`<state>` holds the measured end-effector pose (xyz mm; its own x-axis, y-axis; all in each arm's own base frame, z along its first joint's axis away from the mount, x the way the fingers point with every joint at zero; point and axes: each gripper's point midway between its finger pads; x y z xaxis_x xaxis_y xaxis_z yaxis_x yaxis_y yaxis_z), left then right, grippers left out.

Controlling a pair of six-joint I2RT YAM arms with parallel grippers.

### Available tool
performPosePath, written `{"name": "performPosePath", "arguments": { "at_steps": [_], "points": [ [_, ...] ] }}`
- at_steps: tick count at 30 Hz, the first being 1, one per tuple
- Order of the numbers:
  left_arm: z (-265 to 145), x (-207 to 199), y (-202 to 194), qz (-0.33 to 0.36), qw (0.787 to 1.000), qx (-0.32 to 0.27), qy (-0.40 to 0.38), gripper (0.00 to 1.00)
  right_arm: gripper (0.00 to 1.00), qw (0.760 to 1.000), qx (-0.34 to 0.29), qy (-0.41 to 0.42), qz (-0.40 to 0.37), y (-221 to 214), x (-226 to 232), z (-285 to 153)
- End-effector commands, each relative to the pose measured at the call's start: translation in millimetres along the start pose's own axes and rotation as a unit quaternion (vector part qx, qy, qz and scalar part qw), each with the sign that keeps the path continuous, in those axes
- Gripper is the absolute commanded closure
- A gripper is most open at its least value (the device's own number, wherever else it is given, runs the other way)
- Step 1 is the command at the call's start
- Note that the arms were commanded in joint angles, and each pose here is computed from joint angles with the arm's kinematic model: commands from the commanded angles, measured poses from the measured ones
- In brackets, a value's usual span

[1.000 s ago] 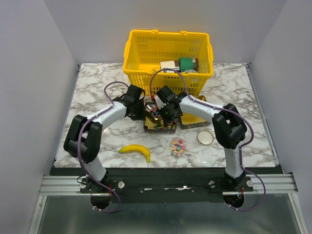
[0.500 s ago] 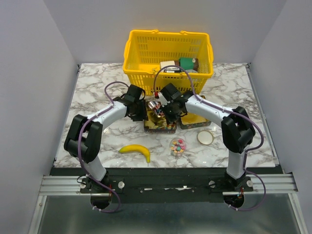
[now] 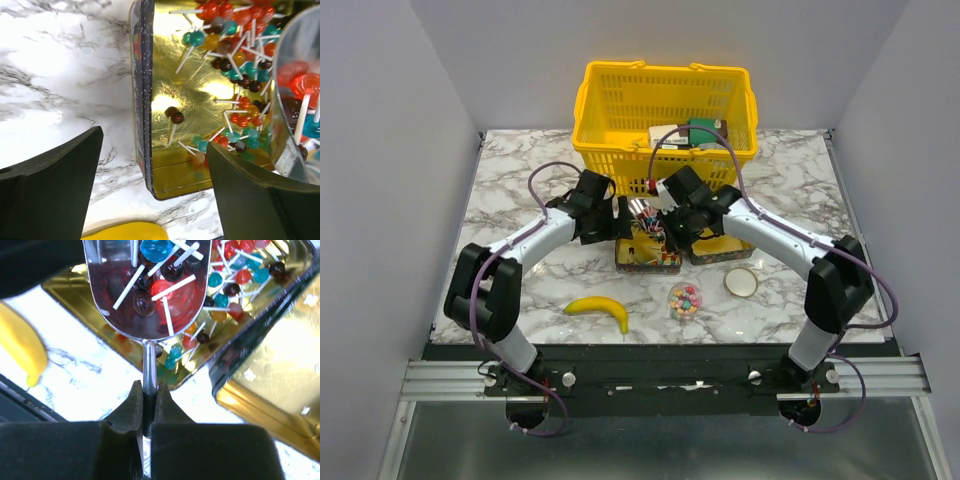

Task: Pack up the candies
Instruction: Scoop the fake candies from the storage box, then place the fake candies in the packing bottle.

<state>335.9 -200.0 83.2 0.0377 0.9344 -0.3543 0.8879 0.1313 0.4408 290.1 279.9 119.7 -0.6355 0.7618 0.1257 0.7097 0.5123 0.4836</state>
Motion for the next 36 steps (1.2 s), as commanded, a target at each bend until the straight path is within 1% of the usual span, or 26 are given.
{"name": "performPosePath", "arguments": {
  "at_steps": [1,2,4,7,9,12,13,15,16,19,20,22,23,24,28,32,34,36],
  "points": [
    [-37.5,-3.9,23.5,0.012,0.997,-0.079,0.0,0.01,0.99,0.999,-0.006,0.003,0.043,-11.4,4.1,-24.7],
    [-39.1,0.0,23.0,0.013,0.996,-0.09,0.004,0.01,0.99,0.999,-0.014,-0.002,0.048,-11.2,3.2,-33.8],
    [-52.0,3.0,29.7,0.019,0.992,-0.124,0.008,0.01,0.99,0.998,-0.01,-0.007,0.058,-20.4,2.4,-38.8],
    [-59.8,15.9,33.0,0.017,0.986,-0.165,0.028,0.01,0.99,0.997,-0.013,-0.013,0.072,-33.2,1.7,-53.9],
    [-62.2,22.9,34.0,0.013,0.983,-0.18,0.041,0.01,0.99,0.997,-0.02,-0.009,0.079,-41.2,4.2,-67.7],
    [-65.8,24.8,39.4,0.019,0.979,-0.199,0.045,0.01,0.99,0.996,-0.003,-0.008,0.089,-66.9,4.9,-76.5],
    [-66.5,25.9,40.3,0.021,0.978,-0.203,0.047,0.01,0.99,0.996,-0.007,-0.007,0.089,-72.3,5.5,-83.6],
    [-67.0,30.5,41.4,0.012,0.977,-0.206,0.058,0.01,0.99,0.996,0.019,-0.006,0.092,-91.3,6.8,-91.1],
    [-67.9,29.3,42.4,0.014,0.976,-0.211,0.054,0.01,0.99,0.996,0.015,-0.002,0.092,-94.7,8.5,-98.2],
    [-62.3,31.4,40.6,0.027,0.973,-0.224,0.044,0.01,0.99,0.995,0.029,0.005,0.096,-114.7,11.2,-103.9],
    [-60.2,35.0,38.6,0.027,0.973,-0.222,0.05,0.01,0.99,0.995,0.029,0.015,0.095,-119.6,15.2,-107.7],
    [-58.0,40.1,37.0,0.019,0.974,-0.219,0.061,0.01,0.99,0.993,0.052,0.031,0.102,-137.7,22.1,-108.8],
    [-57.9,39.5,37.6,0.018,0.974,-0.219,0.059,0.02,0.99,0.993,0.053,0.04,0.098,-143.5,26.9,-112.5],
    [-57.1,39.2,37.1,0.017,0.974,-0.217,0.059,0.01,0.99,0.991,0.073,0.037,0.103,-157.0,27.4,-113.0],
    [-59.6,35.4,37.4,0.036,0.975,-0.211,0.052,0.01,0.99,0.987,0.102,0.047,0.111,-183.7,37.1,-121.1],
    [-59.0,37.4,38.7,0.036,0.975,-0.213,0.058,0.01,0.99,0.983,0.128,0.074,0.108,-203.3,50.7,-125.4],
    [-55.7,36.0,37.6,0.034,0.976,-0.209,0.054,0.01,0.99,0.979,0.132,0.111,0.11,-206.5,63.5,-129.1],
    [-53.1,33.9,37.3,0.031,0.977,-0.206,0.049,0.01,0.99,0.975,0.139,0.13,0.114,-211.2,69.6,-129.1]
  ]
}}
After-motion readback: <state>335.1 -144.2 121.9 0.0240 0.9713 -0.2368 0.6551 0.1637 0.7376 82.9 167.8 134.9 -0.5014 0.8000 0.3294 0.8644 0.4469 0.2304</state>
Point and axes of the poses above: each gripper's point midway between its finger pads, its own z axis out along the fingers, its own x axis along the line the jaws close on, y = z × x, and after that the axes turned 1 degree about z, right-handed
